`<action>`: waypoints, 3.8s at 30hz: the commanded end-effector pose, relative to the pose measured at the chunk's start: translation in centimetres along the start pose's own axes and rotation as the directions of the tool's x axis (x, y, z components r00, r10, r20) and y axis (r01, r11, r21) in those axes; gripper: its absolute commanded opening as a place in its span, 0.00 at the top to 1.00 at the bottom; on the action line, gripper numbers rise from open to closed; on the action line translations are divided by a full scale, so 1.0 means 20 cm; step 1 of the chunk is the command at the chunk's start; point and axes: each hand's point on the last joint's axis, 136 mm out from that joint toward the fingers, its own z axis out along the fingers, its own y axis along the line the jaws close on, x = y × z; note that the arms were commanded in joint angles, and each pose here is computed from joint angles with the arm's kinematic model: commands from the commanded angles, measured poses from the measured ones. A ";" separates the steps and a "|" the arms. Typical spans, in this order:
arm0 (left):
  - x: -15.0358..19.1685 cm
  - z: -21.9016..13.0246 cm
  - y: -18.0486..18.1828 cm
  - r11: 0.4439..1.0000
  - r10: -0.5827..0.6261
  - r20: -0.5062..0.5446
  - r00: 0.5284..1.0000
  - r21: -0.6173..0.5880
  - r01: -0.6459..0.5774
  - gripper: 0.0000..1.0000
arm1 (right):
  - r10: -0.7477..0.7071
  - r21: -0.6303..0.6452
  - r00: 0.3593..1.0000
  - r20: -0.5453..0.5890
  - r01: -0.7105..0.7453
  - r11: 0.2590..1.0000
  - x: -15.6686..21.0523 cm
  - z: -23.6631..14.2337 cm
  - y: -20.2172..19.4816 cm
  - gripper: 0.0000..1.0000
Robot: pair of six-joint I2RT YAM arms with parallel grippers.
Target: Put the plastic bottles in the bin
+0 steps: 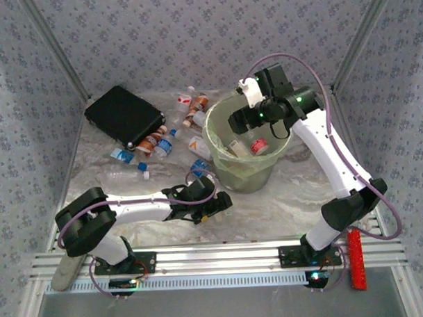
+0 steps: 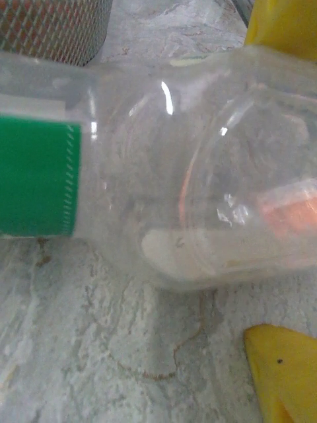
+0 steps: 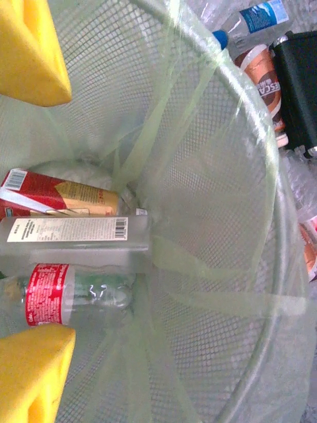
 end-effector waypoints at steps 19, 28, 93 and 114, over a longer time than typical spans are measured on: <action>-0.21 -0.35 0.14 0.993 0.058 0.233 0.971 -0.114 -0.032 0.40 | 0.094 -0.041 0.968 0.234 -0.087 0.995 -0.16 -0.19 0.00 0.15; -0.50 -0.80 0.13 0.991 0.131 0.457 0.880 -0.025 -0.135 0.51 | 0.158 -0.283 0.921 0.355 -0.055 0.957 -0.23 -0.37 0.13 0.13; -0.70 -1.12 -0.46 0.818 0.235 0.609 0.758 0.298 -0.493 0.05 | 0.204 -0.543 0.901 0.382 0.040 0.839 -0.71 -0.31 0.47 0.70; -0.75 -0.75 0.15 0.999 0.035 0.469 0.883 0.015 -0.047 0.08 | 0.208 -0.114 0.968 0.138 -0.193 0.975 -0.22 -0.01 -0.13 0.71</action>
